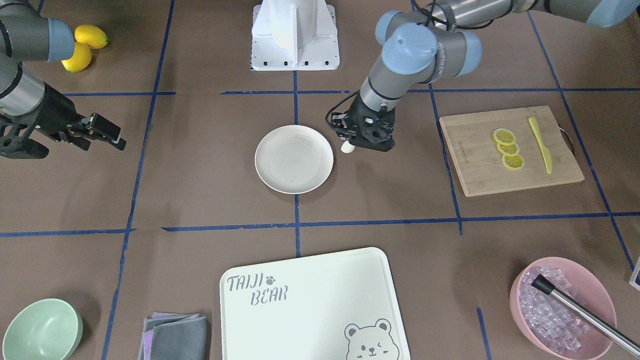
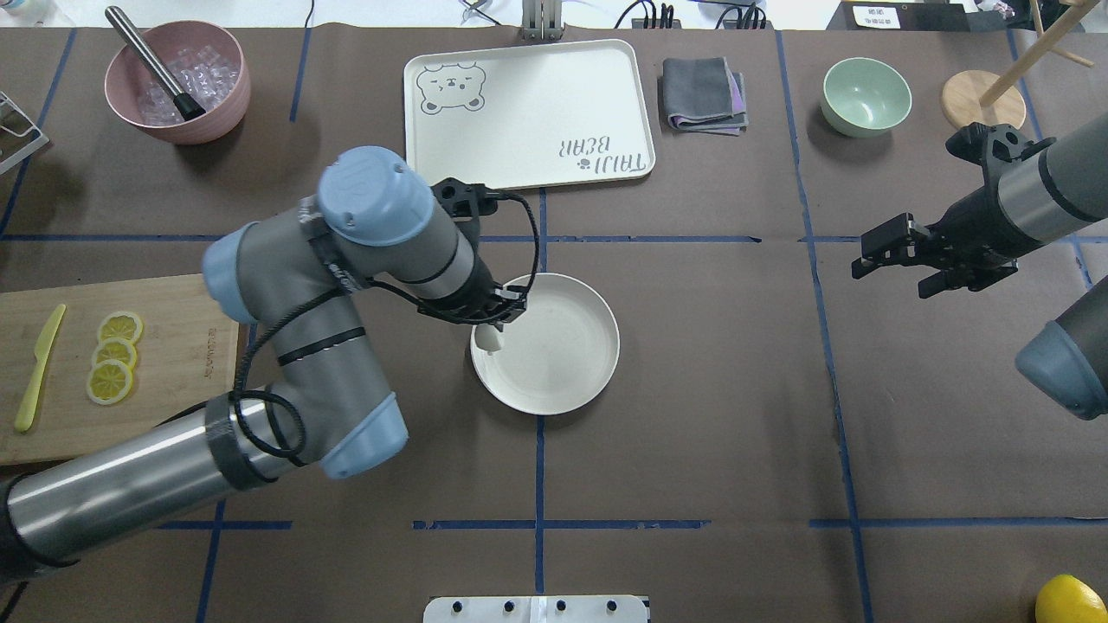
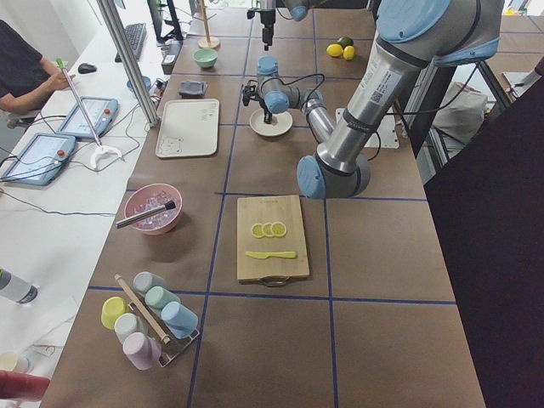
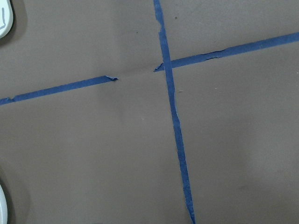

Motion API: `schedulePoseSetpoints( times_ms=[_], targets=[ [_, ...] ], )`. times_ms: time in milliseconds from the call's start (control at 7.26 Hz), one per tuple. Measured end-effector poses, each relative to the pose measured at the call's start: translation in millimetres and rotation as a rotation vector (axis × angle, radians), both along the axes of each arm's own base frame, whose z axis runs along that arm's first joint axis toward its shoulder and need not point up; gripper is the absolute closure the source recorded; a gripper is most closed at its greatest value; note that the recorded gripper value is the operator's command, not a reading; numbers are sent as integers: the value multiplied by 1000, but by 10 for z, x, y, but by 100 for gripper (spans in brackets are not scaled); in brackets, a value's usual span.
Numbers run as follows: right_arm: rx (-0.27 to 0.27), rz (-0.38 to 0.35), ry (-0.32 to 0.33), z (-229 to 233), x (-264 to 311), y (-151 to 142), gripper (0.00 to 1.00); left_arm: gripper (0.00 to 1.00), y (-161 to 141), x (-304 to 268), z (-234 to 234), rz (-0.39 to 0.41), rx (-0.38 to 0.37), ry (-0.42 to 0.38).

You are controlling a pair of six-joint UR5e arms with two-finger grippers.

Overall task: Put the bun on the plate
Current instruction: 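Carry the white bun with the left gripper over the white plate, then lower the bun onto the plate and open the left gripper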

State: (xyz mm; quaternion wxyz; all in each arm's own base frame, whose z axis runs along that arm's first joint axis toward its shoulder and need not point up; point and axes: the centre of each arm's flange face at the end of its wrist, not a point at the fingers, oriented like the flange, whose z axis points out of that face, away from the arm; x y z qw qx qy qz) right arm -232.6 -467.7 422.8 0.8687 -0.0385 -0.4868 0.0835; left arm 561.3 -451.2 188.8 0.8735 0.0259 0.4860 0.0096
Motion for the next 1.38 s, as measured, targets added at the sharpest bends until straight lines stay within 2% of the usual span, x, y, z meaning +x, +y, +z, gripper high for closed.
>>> schedulePoseSetpoints(
  times_ms=[275,551,688,826,964,1101,1377],
  targets=[
    [-5,27,12,64,118,-27,0,79,28,454,-178,-43,-14,-31],
    [-3,41,23,92,149,-33,0,76,115,723,-114,-60,-3,-69],
    [-2,42,24,95,153,-34,0,66,161,809,-83,-66,5,-82],
    [-1,43,24,90,157,-30,0,49,188,851,-90,-69,11,-86],
    [1,43,23,80,160,-25,0,25,203,870,-100,-68,15,-86],
    [1,44,22,74,164,-21,0,5,215,881,-100,-67,16,-87],
    [1,44,22,72,164,-20,0,1,221,879,-102,-67,18,-88]
  ],
)
